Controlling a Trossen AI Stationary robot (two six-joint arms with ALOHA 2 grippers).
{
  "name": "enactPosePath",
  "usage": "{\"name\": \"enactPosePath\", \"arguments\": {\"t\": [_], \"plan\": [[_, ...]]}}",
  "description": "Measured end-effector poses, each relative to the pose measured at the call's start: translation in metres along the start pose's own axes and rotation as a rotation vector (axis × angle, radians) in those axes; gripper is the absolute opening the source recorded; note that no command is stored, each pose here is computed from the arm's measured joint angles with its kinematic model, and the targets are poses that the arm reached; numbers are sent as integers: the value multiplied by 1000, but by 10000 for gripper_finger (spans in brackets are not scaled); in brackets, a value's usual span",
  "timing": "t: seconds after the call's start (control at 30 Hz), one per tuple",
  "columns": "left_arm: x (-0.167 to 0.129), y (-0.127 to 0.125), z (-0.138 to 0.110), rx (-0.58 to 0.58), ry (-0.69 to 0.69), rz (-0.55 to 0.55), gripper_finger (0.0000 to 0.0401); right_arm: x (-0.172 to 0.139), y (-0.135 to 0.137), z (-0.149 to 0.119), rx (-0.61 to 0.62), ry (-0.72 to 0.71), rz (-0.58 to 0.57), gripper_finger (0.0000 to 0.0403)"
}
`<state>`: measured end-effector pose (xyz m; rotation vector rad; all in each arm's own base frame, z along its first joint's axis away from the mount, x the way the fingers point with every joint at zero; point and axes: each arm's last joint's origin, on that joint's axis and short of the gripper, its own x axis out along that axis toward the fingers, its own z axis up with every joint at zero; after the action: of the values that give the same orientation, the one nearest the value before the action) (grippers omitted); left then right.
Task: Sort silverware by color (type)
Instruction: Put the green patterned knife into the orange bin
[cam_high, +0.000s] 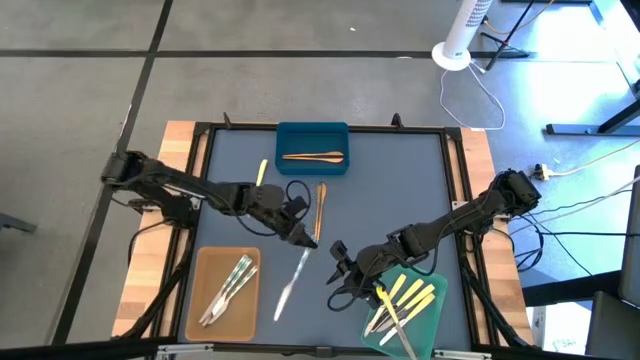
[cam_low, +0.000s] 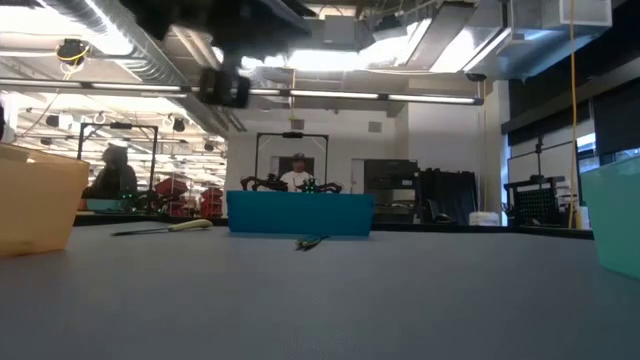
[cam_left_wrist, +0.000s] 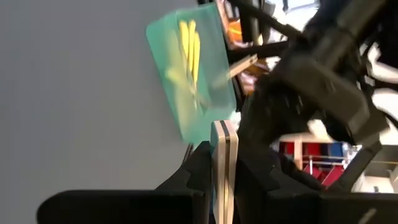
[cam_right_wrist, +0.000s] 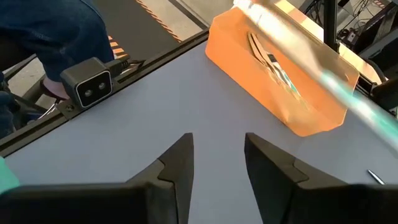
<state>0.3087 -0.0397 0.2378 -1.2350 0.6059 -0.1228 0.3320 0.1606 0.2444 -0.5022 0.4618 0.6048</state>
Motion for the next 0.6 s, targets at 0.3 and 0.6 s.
{"name": "enactPosePath", "arguments": {"t": [0.3, 0.6], "plan": [[-30, -21, -36, -44, 61, 77, 40, 0, 0, 0, 0, -1, -1, 133], [-46, -9, -79, -131, 215, 354, 42, 0, 0, 0, -1, -1, -2, 133]]}}
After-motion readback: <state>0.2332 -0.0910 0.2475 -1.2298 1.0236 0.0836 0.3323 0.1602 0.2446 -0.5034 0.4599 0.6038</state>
